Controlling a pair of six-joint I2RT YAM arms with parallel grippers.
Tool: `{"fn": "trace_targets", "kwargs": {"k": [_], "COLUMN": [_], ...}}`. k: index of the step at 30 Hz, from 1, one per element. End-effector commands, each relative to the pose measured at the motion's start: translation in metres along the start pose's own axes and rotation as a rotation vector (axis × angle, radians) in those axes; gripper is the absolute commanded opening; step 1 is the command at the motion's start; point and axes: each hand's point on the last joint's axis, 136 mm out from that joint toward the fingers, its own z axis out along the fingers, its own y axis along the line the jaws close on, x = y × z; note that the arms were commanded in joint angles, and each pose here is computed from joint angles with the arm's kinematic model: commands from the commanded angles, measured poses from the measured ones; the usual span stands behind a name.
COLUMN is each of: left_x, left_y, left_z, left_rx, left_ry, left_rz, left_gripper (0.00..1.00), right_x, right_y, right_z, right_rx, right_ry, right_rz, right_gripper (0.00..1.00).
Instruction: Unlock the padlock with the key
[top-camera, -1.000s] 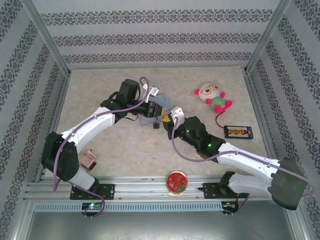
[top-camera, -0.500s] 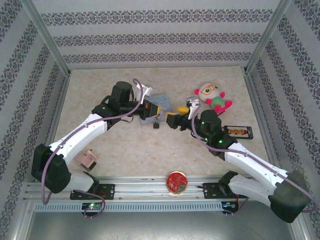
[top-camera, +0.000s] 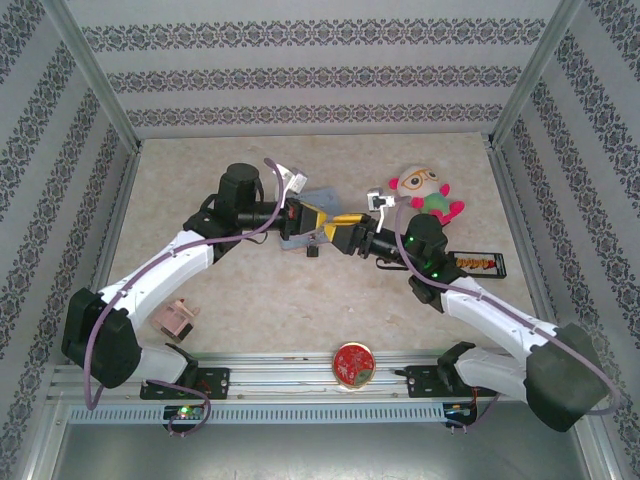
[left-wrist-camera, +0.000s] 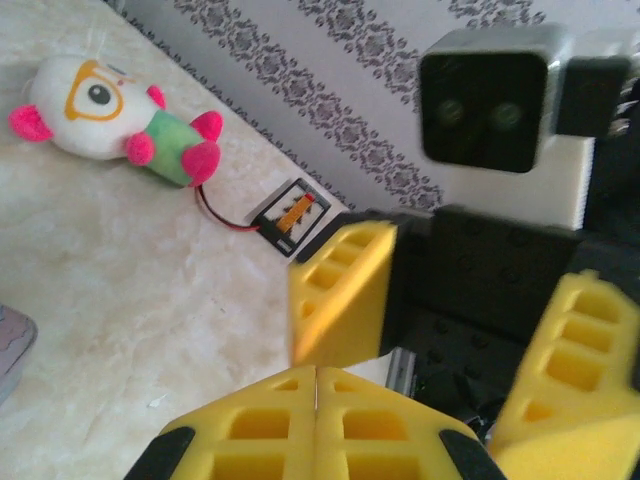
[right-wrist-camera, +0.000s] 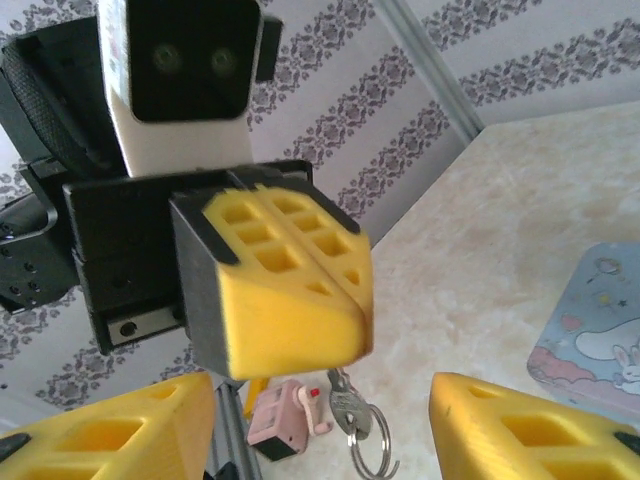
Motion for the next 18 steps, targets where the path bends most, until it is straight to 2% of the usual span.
{"fn": "trace_targets", "kwargs": {"k": [1, 18], "left_x": [-0.0181, -0.0225], "left_y": [-0.0196, -0.0173], "left_z": [-0.0113, -0.0180], "left_rx": [0.074, 0.094], "left_ry": [-0.063, -0.100], "left_rz": [0.055, 0.023], "left_gripper": [0.00, 0.00], "right_x": [-0.0106, -0.0196], "right_y": [0.0154, 0.0205], "right_z": [0.0014, 0.0106], "right_rx": [-0.089, -0.172], "right_ry": [-0.014, -0.027], "right_rz": [-0.013, 0.003], "right_gripper": [0.58, 0.37]}}
